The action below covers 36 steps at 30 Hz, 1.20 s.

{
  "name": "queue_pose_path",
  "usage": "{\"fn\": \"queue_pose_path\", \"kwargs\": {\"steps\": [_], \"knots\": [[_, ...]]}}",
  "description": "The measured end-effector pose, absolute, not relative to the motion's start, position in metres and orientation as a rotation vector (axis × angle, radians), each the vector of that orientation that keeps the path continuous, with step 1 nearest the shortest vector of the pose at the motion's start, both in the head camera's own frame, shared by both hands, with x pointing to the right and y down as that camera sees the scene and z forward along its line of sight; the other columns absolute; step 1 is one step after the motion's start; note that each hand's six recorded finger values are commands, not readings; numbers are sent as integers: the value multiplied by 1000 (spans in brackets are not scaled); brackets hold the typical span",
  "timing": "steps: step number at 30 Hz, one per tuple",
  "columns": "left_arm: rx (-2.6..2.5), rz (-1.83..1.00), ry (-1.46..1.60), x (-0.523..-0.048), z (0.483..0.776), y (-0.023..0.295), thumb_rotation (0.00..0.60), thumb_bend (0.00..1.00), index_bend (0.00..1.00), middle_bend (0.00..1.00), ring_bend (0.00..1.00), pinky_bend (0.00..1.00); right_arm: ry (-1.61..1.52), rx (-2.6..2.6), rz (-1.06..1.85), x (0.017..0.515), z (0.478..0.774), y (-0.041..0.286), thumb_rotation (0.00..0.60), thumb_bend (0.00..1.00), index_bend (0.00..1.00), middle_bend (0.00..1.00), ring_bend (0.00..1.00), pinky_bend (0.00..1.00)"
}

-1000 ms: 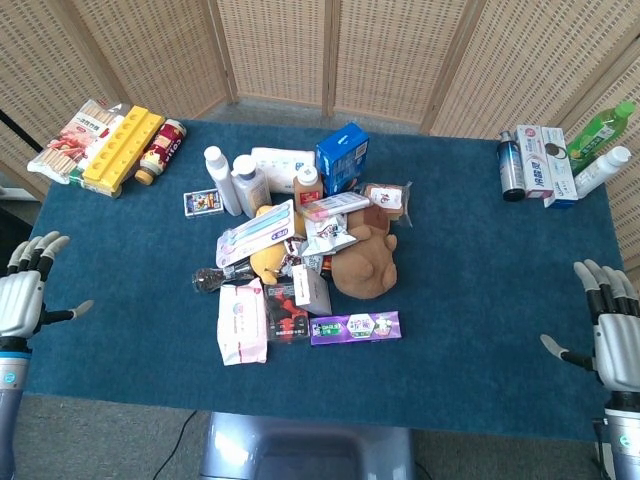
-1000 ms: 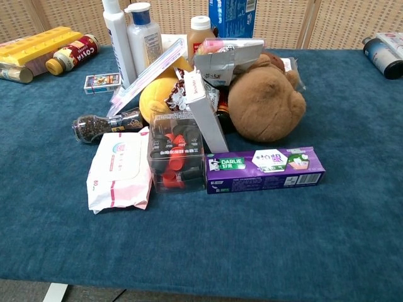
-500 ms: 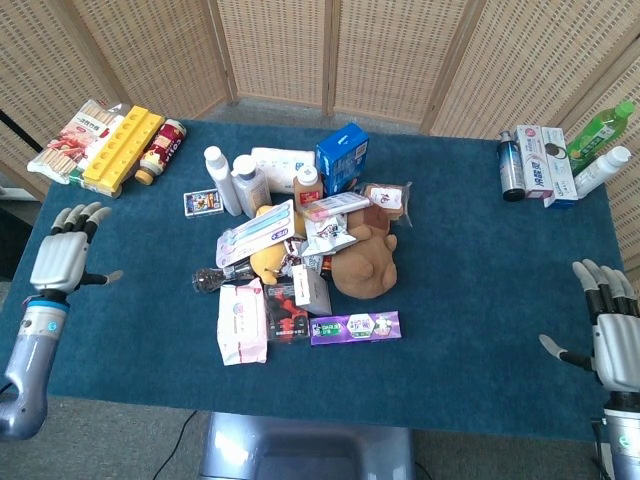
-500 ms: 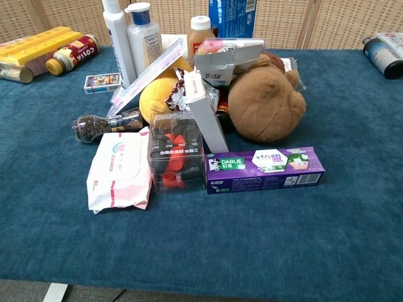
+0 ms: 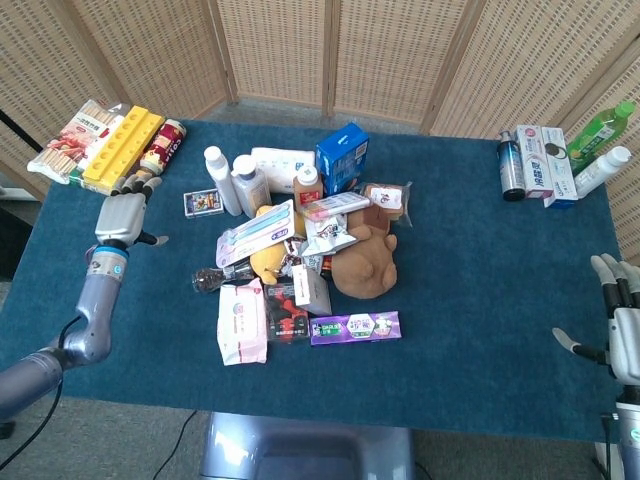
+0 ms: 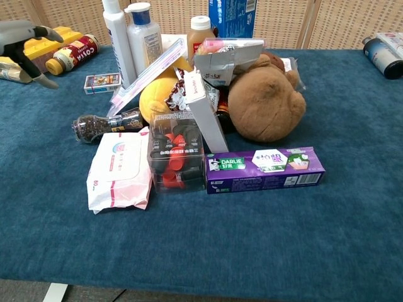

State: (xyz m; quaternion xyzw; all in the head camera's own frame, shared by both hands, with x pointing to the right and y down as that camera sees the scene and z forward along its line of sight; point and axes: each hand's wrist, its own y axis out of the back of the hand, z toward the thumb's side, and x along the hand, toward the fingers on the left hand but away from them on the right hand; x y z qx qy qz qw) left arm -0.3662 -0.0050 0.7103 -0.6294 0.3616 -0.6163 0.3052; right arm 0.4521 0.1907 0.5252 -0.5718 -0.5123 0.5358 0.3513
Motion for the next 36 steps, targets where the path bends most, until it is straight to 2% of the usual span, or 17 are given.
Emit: {"fn": "queue_pose_path", "kwargs": {"steps": [16, 36], "knots": [[-1657, -1733, 865, -332, 755, -33, 600, 0, 125, 0, 0, 0, -1359, -1422, 1430, 468, 525, 186, 600, 0, 0, 0, 0, 0], [-1666, -1777, 840, -293, 778, -43, 600, 0, 151, 0, 0, 0, -1373, -1393, 1459, 479, 526, 184, 600, 0, 0, 0, 0, 0]]}}
